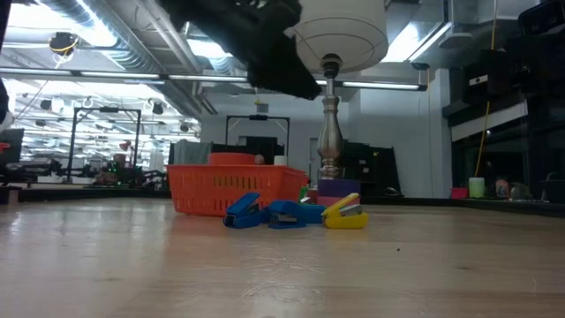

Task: Pick and place Stapler, Stapler remover, tape
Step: Put the blue tape into the middle orange bin

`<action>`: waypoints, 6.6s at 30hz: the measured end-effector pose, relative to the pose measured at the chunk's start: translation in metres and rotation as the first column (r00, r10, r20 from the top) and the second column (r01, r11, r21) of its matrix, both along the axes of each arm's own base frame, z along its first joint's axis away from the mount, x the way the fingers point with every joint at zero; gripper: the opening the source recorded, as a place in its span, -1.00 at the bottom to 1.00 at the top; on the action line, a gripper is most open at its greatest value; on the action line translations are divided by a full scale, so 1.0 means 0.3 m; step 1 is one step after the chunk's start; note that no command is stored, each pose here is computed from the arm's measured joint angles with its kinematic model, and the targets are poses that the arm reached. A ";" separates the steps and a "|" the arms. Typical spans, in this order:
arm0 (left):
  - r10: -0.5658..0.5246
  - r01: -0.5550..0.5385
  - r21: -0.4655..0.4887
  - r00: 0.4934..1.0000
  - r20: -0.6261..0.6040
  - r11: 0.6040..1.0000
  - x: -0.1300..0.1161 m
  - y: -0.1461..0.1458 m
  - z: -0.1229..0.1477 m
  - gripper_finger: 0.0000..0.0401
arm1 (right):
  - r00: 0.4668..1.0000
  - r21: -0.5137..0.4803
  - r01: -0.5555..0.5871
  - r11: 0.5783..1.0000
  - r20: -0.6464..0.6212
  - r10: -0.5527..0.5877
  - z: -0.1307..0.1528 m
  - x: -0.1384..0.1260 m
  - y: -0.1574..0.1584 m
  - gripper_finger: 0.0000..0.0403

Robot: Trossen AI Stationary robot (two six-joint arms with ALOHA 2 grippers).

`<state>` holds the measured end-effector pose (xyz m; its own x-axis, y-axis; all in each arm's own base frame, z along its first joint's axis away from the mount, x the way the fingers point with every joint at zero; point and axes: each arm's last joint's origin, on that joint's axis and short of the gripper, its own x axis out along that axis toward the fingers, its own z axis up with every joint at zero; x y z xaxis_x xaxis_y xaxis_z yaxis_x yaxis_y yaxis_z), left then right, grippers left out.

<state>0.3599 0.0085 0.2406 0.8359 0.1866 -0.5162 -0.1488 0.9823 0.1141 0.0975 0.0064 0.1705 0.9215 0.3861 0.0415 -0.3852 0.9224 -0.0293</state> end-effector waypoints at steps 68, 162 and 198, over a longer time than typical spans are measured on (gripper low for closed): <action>0.076 -0.057 0.062 0.923 -0.377 0.996 0.293 0.060 -0.291 -0.30 | 1.000 0.000 0.000 1.000 0.001 0.000 0.000 0.000 0.000 -0.36; 0.059 -0.127 -0.155 0.923 -0.380 0.980 -0.122 -0.024 0.030 -0.78 | 1.000 0.000 0.000 1.000 0.001 0.000 0.000 0.000 0.000 -0.36; 0.078 -0.172 -0.192 0.904 -0.420 0.966 -0.150 -0.049 -0.080 -0.69 | 1.000 0.000 0.000 1.000 0.000 0.000 0.000 0.000 0.000 -0.36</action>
